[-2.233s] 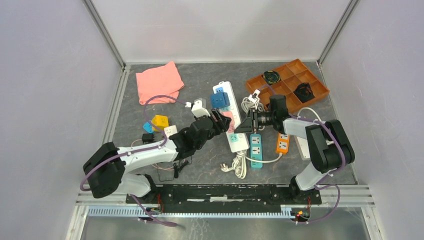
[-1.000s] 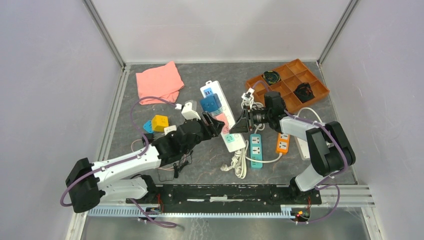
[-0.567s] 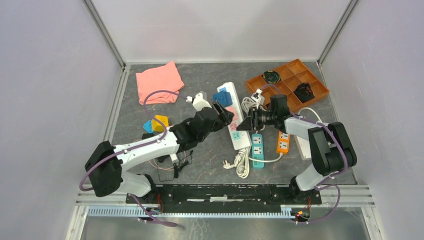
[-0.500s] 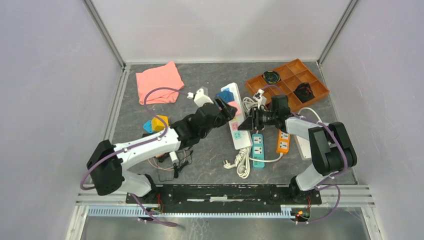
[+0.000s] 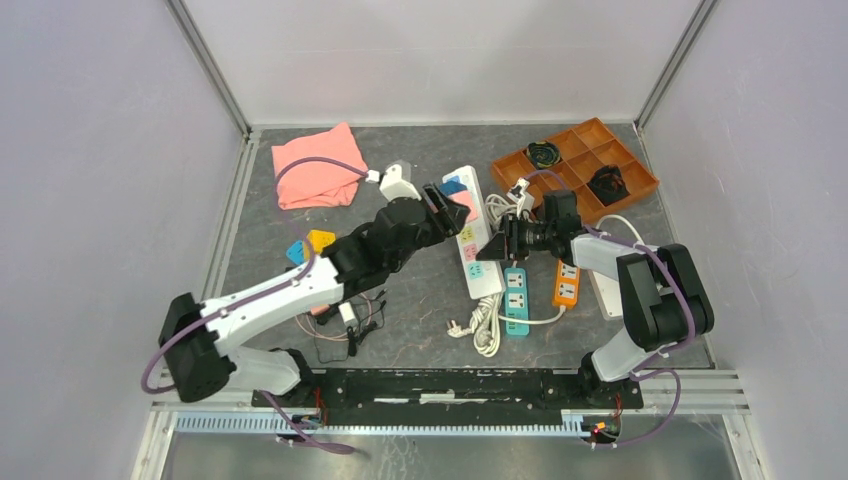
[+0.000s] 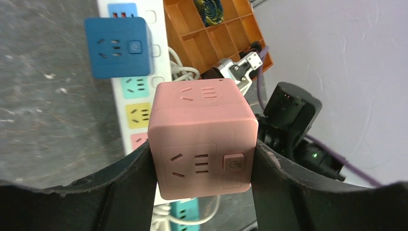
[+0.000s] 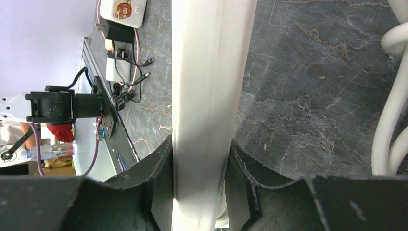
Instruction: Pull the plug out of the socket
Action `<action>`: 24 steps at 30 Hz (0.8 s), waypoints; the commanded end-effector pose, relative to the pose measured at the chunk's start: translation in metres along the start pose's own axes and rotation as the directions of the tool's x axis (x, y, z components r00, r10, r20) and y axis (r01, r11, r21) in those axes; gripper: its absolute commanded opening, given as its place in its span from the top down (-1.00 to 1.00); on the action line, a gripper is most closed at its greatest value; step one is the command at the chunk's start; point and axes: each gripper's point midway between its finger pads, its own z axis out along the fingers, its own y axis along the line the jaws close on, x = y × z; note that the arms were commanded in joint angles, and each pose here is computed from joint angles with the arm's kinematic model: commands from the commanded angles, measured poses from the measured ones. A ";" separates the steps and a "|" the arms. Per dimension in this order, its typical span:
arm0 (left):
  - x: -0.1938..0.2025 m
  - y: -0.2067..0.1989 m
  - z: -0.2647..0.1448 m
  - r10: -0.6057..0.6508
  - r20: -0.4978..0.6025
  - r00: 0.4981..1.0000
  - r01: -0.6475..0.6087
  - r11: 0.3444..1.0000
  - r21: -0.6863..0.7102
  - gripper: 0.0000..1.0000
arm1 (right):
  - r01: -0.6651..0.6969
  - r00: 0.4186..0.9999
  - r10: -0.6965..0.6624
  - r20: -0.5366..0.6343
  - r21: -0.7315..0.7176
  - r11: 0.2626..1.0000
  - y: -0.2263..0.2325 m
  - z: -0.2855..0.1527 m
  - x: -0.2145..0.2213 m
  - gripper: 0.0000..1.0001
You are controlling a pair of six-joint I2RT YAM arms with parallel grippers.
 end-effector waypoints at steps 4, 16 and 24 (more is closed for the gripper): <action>-0.056 0.040 -0.044 0.246 0.132 0.960 -0.238 0.969 -0.073 0.96 | 0.221 0.974 -0.219 0.066 -0.024 0.975 0.004 -0.005 -0.018 1.00; -0.096 0.178 -0.056 0.154 0.163 0.975 -0.119 0.971 -0.206 0.96 | 0.252 0.967 -0.249 0.061 -0.054 0.966 0.007 -0.006 -0.016 1.00; -0.095 0.227 -0.024 0.059 0.102 0.993 -0.027 0.957 -0.288 0.96 | 0.253 0.967 -0.250 0.055 -0.058 0.966 0.006 -0.005 -0.015 1.00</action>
